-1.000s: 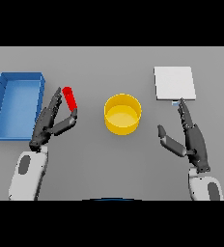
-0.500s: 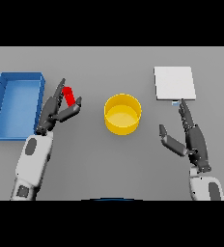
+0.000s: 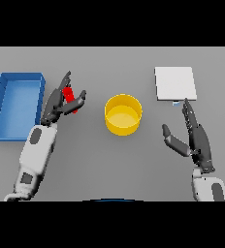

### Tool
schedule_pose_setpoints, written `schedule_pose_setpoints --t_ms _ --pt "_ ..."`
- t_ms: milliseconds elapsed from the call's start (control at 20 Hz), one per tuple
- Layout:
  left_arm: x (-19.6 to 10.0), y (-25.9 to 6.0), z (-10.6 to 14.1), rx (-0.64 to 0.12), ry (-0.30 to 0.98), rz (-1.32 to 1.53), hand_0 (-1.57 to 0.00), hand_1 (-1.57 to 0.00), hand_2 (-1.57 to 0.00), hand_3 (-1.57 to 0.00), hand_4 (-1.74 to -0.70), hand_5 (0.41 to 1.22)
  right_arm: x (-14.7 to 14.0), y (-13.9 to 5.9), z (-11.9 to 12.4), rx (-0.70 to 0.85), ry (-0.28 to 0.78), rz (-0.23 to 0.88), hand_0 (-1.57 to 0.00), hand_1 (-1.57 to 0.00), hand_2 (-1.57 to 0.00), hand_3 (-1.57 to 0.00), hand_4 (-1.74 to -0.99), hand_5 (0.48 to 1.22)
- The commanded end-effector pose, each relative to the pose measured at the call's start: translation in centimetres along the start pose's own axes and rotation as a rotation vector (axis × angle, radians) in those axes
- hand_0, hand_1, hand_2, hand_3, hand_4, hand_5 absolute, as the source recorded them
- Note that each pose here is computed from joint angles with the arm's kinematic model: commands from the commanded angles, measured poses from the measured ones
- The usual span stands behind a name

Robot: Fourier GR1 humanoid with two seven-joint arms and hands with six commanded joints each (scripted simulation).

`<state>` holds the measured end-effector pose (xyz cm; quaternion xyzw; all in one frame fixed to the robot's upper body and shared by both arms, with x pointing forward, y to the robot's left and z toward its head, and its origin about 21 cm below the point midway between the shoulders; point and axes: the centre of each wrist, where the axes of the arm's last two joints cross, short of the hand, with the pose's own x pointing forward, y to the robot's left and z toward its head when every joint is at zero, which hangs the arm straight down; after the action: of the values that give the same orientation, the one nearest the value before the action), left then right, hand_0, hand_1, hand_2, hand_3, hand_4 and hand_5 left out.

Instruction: Pick up the red beaker and tilt it to pour out 1 green nut into yellow bowl. Pick up the yellow bowl and place it on the metallic measuring scale.

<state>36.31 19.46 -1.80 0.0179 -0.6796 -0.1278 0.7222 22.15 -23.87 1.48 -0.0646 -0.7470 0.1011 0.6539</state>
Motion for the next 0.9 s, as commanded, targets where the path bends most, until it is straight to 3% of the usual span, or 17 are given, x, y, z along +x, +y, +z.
schedule_pose_setpoints --t_ms 0,50,100,200,350,450,550,850 --pt "0.0 0.0 -0.2 0.006 -0.001 0.009 0.00 0.00 -0.03 0.00 -1.39 0.752 0.1 0.2 0.0 -0.002 -0.004 0.002 0.00 0.00 0.00 0.00 -1.295 0.683" --pt "0.0 -0.5 -0.3 0.014 0.002 0.023 -0.08 -0.08 -0.12 -0.08 -1.42 0.770 0.2 -0.1 -0.1 -0.003 -0.011 0.011 0.00 0.00 0.00 0.00 -1.291 0.684" --pt "0.1 -0.6 -0.5 0.029 0.013 0.046 -0.25 -0.28 -0.31 -0.22 -1.44 0.795 0.2 0.1 -0.2 -0.005 -0.013 0.006 0.00 0.00 0.00 0.00 -1.289 0.684" --pt "0.1 -1.2 -0.8 0.060 0.022 0.037 -0.68 -0.70 -0.71 -0.71 -1.44 0.949 -0.1 0.2 -0.2 -0.002 0.003 0.011 0.00 0.00 0.00 0.00 -1.285 0.683" --pt "-0.4 -1.5 -0.9 0.077 0.004 -0.005 -1.12 -1.13 -1.13 -1.13 -1.44 1.082 0.0 0.6 -0.4 0.003 0.000 -0.002 0.00 0.00 0.00 0.00 -1.290 0.684" --pt "-0.2 -2.4 -0.9 0.070 -0.004 0.005 -1.28 -1.29 -1.29 -1.29 -1.45 1.132 -0.2 0.3 -0.3 0.007 -0.004 0.003 0.00 0.00 0.00 0.00 -1.293 0.682" --pt "-0.2 -2.1 -0.9 0.094 -0.039 0.010 -1.38 -1.39 -1.39 -1.39 -1.55 1.129 -0.3 0.5 -0.4 0.009 -0.009 -0.011 0.00 0.00 0.00 0.00 -1.303 0.682" --pt "1.7 -1.4 -1.3 0.116 -0.139 0.012 -1.52 -1.52 -1.52 -1.52 -1.69 1.100 -0.3 0.5 -0.8 0.012 -0.016 0.018 0.00 0.00 0.00 0.00 -1.254 0.667"
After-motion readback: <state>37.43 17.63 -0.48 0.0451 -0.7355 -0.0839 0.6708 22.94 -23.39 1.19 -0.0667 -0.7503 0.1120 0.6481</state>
